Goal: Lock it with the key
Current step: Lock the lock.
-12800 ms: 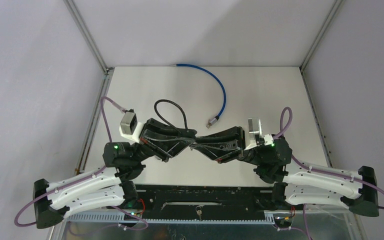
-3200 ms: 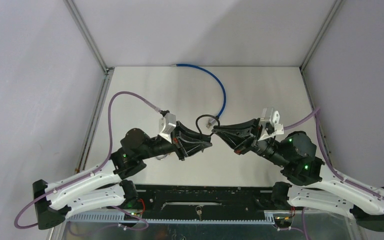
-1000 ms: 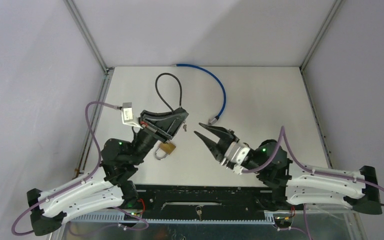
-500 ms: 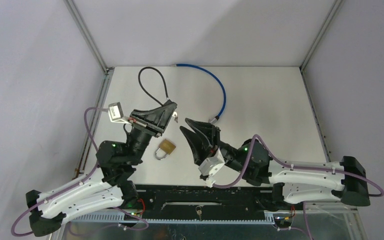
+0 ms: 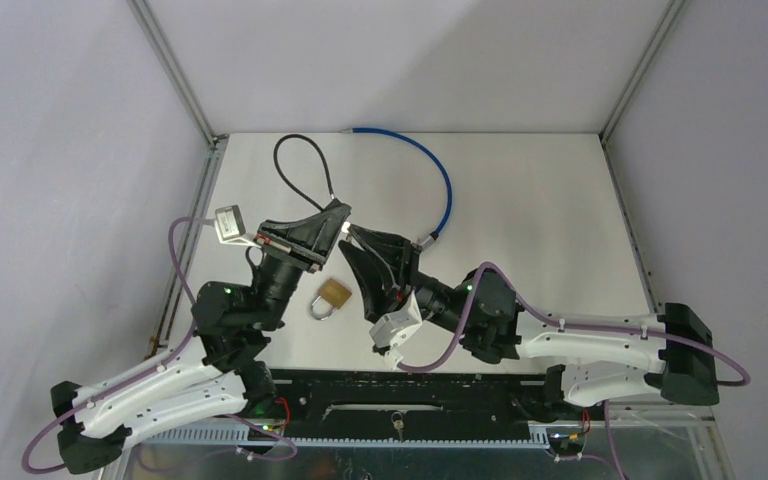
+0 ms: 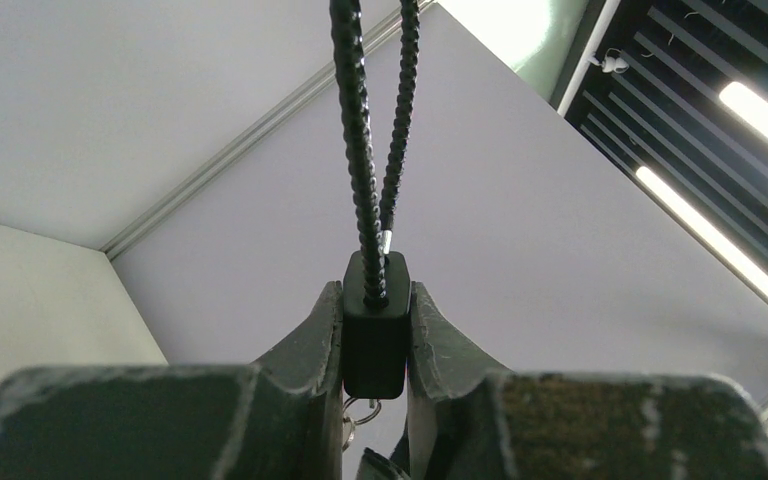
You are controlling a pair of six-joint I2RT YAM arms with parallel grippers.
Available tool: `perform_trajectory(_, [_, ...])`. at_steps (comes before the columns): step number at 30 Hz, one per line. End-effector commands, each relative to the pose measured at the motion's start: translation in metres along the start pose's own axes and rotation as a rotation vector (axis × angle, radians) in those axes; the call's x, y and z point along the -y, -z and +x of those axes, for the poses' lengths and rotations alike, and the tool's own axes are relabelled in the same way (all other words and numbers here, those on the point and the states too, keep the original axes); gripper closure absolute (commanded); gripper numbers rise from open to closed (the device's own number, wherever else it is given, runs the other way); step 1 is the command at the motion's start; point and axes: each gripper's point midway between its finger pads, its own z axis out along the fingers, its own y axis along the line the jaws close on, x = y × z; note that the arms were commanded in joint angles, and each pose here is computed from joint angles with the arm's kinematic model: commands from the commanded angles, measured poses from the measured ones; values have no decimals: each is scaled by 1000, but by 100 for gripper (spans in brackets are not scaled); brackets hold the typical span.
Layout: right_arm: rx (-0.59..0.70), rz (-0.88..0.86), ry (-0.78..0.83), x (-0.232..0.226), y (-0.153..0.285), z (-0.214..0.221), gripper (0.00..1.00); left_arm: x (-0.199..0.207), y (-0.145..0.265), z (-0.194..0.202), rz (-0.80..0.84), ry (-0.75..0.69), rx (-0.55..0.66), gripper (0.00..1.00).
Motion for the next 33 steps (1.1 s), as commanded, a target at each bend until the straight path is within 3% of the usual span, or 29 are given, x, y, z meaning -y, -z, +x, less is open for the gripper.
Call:
perform_trajectory(1, [19,59,30,23,-9,-6,62,10,2,-8,33,27,22,100])
perform_trajectory(21, [-108,64,110,20,-10,23,69,9,3,-1,49,31,5,100])
perform_trajectory(29, [-122,58,124,18,-10,26,83,9,3,1,59,34,0,100])
perform_trajectory(33, [-118,64,114,18,-10,24,98,10,4,2,63,35,-4,100])
